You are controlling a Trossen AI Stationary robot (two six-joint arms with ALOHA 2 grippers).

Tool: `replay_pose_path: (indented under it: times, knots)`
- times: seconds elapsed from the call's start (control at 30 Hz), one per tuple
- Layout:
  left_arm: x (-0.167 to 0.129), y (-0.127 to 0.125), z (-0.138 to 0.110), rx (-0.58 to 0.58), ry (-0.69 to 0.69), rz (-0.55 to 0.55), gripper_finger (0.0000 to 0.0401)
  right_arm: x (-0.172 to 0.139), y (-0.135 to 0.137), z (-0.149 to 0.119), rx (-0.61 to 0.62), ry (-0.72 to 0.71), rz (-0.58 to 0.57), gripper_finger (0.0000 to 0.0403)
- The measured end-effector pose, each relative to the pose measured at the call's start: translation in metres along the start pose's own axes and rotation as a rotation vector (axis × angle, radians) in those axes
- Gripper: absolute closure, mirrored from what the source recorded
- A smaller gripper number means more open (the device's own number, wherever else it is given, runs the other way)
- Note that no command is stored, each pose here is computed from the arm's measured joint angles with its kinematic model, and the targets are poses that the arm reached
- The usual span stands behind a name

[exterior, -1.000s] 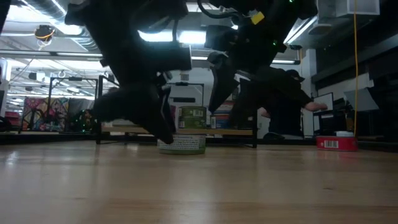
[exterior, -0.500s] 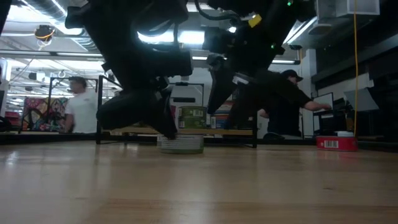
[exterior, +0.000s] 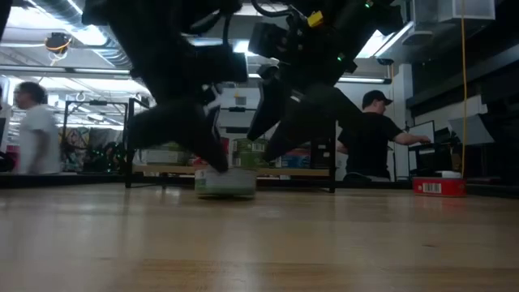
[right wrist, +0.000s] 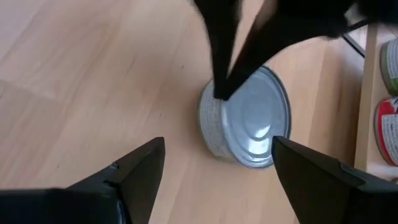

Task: Stack canned seafood by type on shelf
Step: Stack the green-white tuna can on top of the green-white tuna can on the shelf

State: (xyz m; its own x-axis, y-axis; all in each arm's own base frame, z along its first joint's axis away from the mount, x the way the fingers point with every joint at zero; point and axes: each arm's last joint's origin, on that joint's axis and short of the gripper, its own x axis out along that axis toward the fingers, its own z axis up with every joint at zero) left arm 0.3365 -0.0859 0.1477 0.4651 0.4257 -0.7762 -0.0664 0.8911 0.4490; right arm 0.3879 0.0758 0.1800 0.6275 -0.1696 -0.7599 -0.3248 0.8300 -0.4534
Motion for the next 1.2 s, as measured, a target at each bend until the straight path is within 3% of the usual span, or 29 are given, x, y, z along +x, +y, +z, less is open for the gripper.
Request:
replay_pose_path:
  times: [1.2]
  knots:
    - [-0.017, 0.011, -0.002, -0.183, 0.013, 0.011, 0.0401, 0.045, 0.012, -0.006, 0.025, 0.034, -0.179, 0.0107]
